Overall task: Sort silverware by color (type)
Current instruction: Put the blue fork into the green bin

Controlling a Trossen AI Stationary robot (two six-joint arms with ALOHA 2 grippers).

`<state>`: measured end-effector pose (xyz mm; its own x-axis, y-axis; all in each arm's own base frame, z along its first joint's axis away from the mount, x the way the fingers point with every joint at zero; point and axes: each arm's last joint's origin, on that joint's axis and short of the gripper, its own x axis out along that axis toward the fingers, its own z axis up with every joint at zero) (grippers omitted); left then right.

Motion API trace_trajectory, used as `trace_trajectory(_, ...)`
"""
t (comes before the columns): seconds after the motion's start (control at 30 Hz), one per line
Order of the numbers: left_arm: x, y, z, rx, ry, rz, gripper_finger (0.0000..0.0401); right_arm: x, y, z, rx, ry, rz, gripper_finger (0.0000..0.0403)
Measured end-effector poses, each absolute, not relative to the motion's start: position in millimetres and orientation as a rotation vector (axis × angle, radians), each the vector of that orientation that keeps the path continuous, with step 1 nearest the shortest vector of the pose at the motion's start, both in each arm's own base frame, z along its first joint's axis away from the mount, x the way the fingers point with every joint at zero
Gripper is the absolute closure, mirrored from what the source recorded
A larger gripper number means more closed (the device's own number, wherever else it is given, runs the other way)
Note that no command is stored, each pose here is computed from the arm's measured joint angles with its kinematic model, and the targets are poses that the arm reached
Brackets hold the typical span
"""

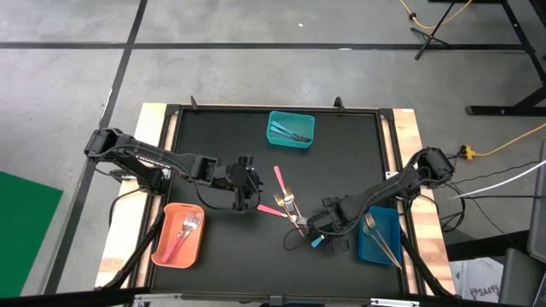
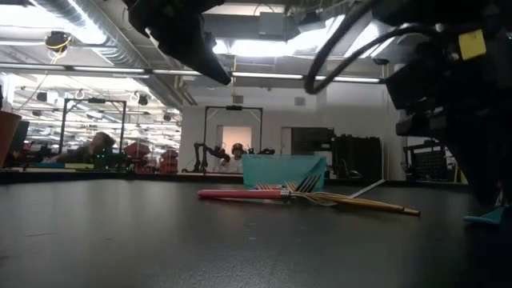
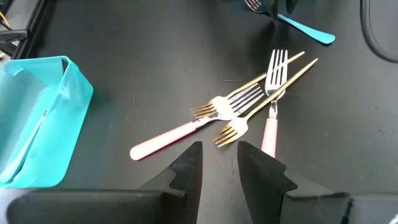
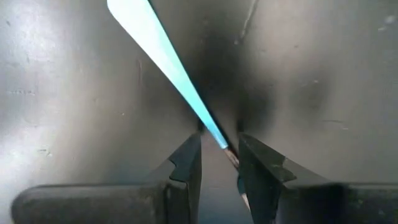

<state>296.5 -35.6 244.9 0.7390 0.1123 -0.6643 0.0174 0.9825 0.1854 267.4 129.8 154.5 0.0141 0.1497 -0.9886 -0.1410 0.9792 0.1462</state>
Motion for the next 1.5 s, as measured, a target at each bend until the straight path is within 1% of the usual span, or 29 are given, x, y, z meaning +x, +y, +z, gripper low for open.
trace_trajectory(0.4,296,-35,245,0.185,0.738,0.053,0.0306,259,125,139,-0.009,1.573,0.207,0.0308)
trace_trajectory(0.83,297,-36,245,0.184,0.733,0.053,0.0306,259,125,137,-0.029,1.554,0.187,0.0309)
trace_trajectory(0.93,297,-35,245,0.184,0.732,0.053,0.0306,259,125,137,-0.029,1.554,0.186,0.0322)
trace_trajectory(1.2,297,-36,245,0.184,0.732,0.053,0.0306,260,125,136,-0.029,1.552,0.185,0.0395)
trace_trajectory(1.5,297,-36,245,0.184,0.731,0.053,0.0306,260,125,136,-0.02,1.556,0.195,0.0401)
